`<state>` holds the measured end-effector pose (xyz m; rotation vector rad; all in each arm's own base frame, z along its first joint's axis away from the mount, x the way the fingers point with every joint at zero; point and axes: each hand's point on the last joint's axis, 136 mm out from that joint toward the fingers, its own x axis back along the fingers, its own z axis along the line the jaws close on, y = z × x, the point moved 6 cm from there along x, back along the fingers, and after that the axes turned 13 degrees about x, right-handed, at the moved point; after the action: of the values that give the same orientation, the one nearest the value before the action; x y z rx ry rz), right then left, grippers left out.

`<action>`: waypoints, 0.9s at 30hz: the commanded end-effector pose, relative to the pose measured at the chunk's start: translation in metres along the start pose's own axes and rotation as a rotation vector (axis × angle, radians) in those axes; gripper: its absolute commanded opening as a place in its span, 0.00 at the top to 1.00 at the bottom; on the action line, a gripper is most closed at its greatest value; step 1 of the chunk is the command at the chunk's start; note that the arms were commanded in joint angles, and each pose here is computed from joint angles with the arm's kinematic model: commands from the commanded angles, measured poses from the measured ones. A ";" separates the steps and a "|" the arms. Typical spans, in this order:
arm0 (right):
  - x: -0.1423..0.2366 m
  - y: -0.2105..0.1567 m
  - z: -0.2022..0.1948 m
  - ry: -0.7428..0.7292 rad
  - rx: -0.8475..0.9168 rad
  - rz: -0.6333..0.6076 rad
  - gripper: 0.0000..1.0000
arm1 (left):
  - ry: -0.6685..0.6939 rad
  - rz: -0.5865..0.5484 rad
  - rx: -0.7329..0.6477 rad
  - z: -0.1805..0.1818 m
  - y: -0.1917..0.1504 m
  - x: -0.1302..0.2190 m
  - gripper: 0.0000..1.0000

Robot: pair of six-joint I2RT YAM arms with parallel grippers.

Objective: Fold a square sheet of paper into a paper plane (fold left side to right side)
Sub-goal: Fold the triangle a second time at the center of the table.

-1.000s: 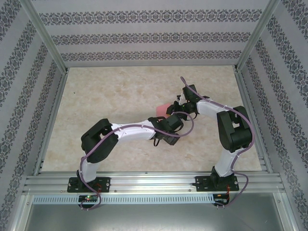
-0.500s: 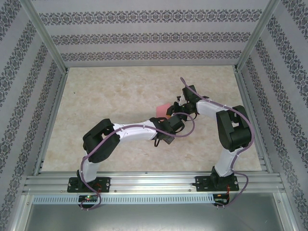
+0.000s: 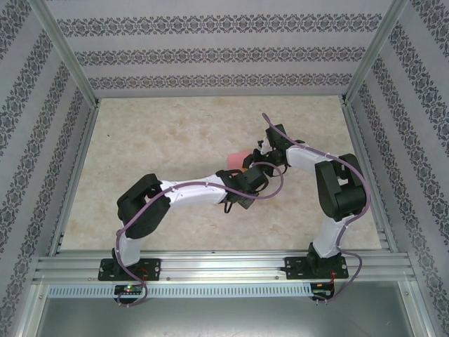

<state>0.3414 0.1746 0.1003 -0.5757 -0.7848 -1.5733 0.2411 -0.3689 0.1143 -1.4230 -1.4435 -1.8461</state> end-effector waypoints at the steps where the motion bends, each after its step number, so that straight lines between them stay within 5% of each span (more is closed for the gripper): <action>1: 0.026 0.016 0.012 -0.012 0.067 -0.099 0.63 | -0.048 -0.024 0.038 0.003 0.008 0.020 1.00; 7: 0.069 0.020 0.013 -0.045 0.105 -0.233 0.46 | -0.152 -0.010 0.089 0.007 0.009 0.021 1.00; 11: 0.085 0.006 0.005 -0.043 0.113 -0.254 0.44 | -0.239 0.003 0.150 0.016 0.010 0.020 1.00; 27: 0.027 -0.066 0.005 0.027 0.129 -0.088 0.82 | -0.492 0.021 0.332 0.062 0.020 0.017 0.97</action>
<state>0.2706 0.1513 0.1140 -0.4803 -0.8851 -1.5915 0.2742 -0.3136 0.1210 -1.7041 -1.7519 -1.2797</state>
